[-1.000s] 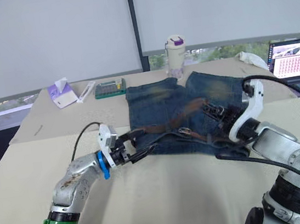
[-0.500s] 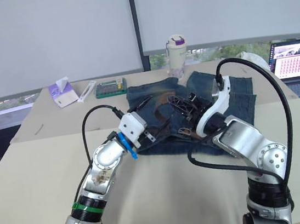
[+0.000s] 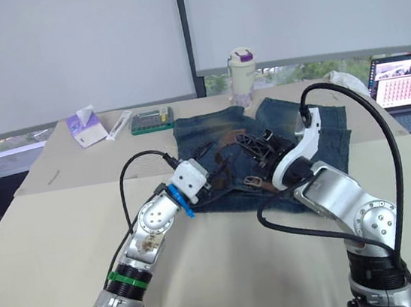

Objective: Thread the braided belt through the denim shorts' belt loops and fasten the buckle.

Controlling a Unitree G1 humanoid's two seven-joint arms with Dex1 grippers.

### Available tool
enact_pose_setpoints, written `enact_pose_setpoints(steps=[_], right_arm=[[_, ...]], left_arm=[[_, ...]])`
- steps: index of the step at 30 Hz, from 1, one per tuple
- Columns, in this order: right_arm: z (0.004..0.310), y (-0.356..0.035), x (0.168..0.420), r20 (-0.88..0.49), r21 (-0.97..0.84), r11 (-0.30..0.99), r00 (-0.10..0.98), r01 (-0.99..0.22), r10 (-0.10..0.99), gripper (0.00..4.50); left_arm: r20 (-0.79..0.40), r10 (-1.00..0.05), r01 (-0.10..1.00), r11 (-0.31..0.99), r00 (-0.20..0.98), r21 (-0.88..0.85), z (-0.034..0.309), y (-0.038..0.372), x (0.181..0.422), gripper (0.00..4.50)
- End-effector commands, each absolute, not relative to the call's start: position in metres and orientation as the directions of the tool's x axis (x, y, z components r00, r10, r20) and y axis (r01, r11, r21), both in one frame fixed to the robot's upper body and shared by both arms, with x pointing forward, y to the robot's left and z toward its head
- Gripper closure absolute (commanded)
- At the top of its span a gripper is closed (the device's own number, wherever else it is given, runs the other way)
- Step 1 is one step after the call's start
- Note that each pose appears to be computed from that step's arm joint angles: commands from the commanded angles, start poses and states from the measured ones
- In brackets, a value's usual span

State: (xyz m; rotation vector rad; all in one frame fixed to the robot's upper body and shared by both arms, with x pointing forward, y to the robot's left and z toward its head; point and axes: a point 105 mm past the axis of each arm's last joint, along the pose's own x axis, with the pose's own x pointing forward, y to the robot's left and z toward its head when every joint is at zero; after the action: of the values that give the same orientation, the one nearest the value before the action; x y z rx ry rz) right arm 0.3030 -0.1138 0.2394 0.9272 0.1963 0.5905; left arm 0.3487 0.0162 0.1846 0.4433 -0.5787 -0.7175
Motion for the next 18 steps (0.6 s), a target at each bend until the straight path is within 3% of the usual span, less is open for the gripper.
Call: enact_pose_setpoints(steps=[1,3,5,8,13,16,18], right_arm=[[0.252,-0.108,0.294,0.149,0.786,0.420,0.799,-0.453,0.582,4.50],[0.250,-0.108,0.295,0.141,0.784,0.428,0.800,-0.450,0.583,4.50],[0.246,-0.109,0.295,0.123,0.770,0.455,0.804,-0.447,0.582,4.50],[0.239,-0.116,0.299,0.086,0.643,0.599,0.822,-0.477,0.562,4.50],[0.205,-0.140,0.307,-0.053,0.087,0.858,0.858,-0.505,0.511,2.70],[0.176,-0.150,0.311,-0.156,-0.216,0.834,0.862,-0.507,0.483,1.69],[0.154,-0.156,0.317,-0.218,-0.409,0.769,0.871,-0.491,0.440,1.69]], left_arm=[[0.385,-0.711,0.464,0.687,0.589,0.559,0.199,0.015,0.348,3.94],[0.389,-0.711,0.469,0.689,0.586,0.552,0.199,0.015,0.347,4.47],[0.388,-0.711,0.471,0.689,0.586,0.551,0.199,0.015,0.347,4.47],[0.381,-0.702,0.462,0.695,0.602,0.551,0.197,0.019,0.350,4.47],[0.304,-0.686,0.457,0.690,0.661,0.562,0.180,0.037,0.358,4.50],[0.223,-0.686,0.457,0.656,0.692,0.600,0.163,0.045,0.362,4.50],[0.172,-0.675,0.428,0.621,0.717,0.657,0.152,0.054,0.367,4.50]])
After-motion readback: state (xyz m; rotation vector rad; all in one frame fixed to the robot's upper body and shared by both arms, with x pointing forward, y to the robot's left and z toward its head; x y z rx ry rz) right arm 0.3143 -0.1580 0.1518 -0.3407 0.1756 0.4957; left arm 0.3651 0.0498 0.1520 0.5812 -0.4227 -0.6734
